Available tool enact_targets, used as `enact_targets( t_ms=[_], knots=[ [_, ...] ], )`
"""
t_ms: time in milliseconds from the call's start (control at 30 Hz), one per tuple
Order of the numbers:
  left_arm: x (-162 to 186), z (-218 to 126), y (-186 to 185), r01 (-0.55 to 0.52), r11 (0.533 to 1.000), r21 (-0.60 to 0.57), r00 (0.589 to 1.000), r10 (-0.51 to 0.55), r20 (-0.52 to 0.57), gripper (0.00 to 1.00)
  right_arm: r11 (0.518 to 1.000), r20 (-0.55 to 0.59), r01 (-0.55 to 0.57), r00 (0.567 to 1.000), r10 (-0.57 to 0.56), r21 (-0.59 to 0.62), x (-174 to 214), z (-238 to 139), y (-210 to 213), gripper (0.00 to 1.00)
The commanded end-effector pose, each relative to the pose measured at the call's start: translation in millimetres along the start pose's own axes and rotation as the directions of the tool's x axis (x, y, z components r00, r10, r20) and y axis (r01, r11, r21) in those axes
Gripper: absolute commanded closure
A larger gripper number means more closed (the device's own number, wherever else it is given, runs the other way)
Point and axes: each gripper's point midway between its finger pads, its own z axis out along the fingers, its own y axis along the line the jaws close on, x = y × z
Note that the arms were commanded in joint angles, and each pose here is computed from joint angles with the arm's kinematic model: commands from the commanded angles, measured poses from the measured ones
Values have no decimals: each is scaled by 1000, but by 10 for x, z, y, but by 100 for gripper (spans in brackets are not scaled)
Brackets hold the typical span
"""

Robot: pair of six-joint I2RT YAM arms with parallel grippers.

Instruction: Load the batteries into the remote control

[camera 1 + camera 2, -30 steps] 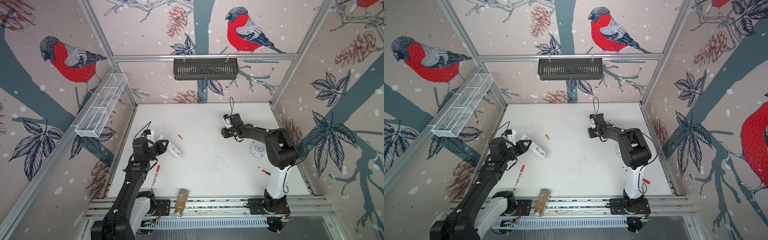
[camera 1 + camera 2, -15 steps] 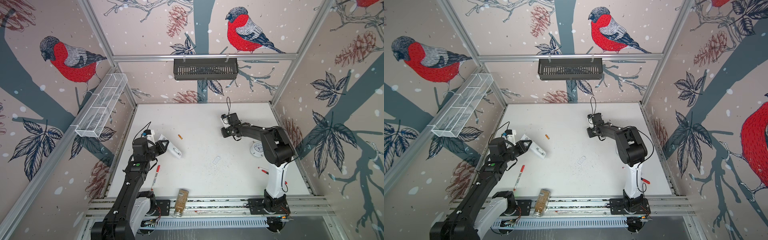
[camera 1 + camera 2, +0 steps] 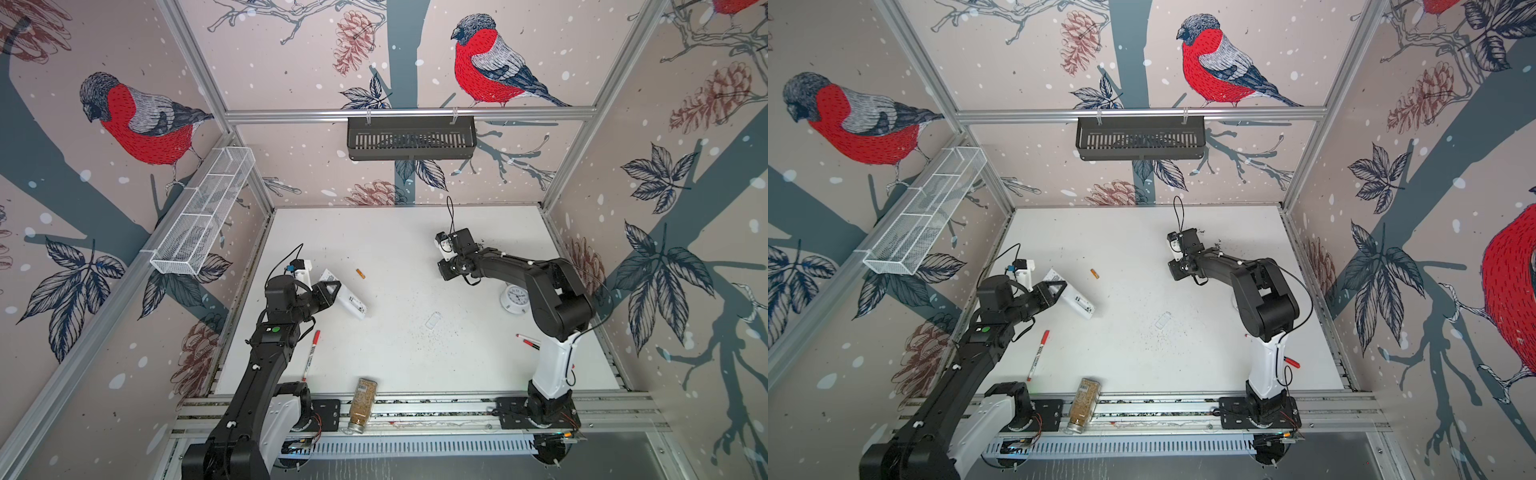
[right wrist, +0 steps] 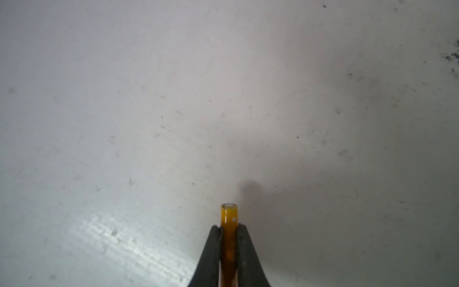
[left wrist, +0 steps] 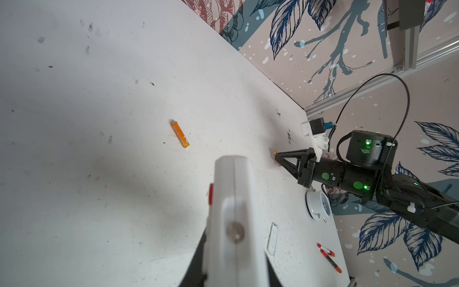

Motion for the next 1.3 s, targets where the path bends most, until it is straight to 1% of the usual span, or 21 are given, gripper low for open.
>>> enact_targets(
  t_ms=[0, 67, 167, 233, 367, 467, 667, 733, 867, 933, 1033, 1133, 1267],
  knots=[
    [-17, 19, -215, -21, 991, 130, 1000, 22, -8, 100, 989, 119, 43, 993, -26, -140, -220, -194, 293, 88],
    [27, 40, -260, 0, 985, 175, 999, 6, -34, 100, 976, 164, 76, 985, -42, -206, -260, -326, 486, 89],
    [92, 61, -362, 38, 964, 262, 997, -19, -76, 100, 937, 250, 158, 965, -80, -311, -313, -599, 886, 89],
    [118, 67, -387, 52, 957, 286, 995, -26, -94, 100, 904, 306, 229, 945, -117, -360, -318, -784, 1204, 89],
    [117, 43, -437, 51, 949, 310, 995, -23, -93, 100, 821, 405, 375, 893, -195, -431, -260, -1154, 1840, 89],
    [137, 27, -479, 61, 940, 335, 994, -26, -106, 100, 772, 430, 423, 876, -217, -474, -201, -1317, 2151, 89],
    [173, 20, -521, 91, 922, 375, 991, -46, -129, 100, 730, 436, 468, 863, -255, -498, -145, -1423, 2570, 88],
    [181, 17, -537, 101, 916, 388, 989, -52, -136, 100, 728, 439, 473, 860, -260, -496, -145, -1427, 2659, 88],
    [191, 25, -534, 120, 910, 396, 987, -67, -145, 100, 745, 403, 453, 875, -268, -489, -155, -1338, 2752, 88],
    [203, 32, -534, 134, 907, 399, 985, -77, -157, 100, 763, 385, 449, 879, -283, -465, -150, -1273, 2778, 88],
    [212, 47, -513, 144, 908, 393, 983, -85, -164, 100, 794, 334, 414, 899, -282, -446, -145, -1152, 2759, 88],
    [213, 60, -489, 149, 911, 384, 982, -92, -162, 100, 802, 305, 405, 907, -290, -440, -106, -1080, 2776, 88],
    [204, 62, -476, 148, 913, 380, 983, -94, -157, 100, 826, 275, 384, 917, -289, -412, -80, -1018, 2741, 88]
  ],
)
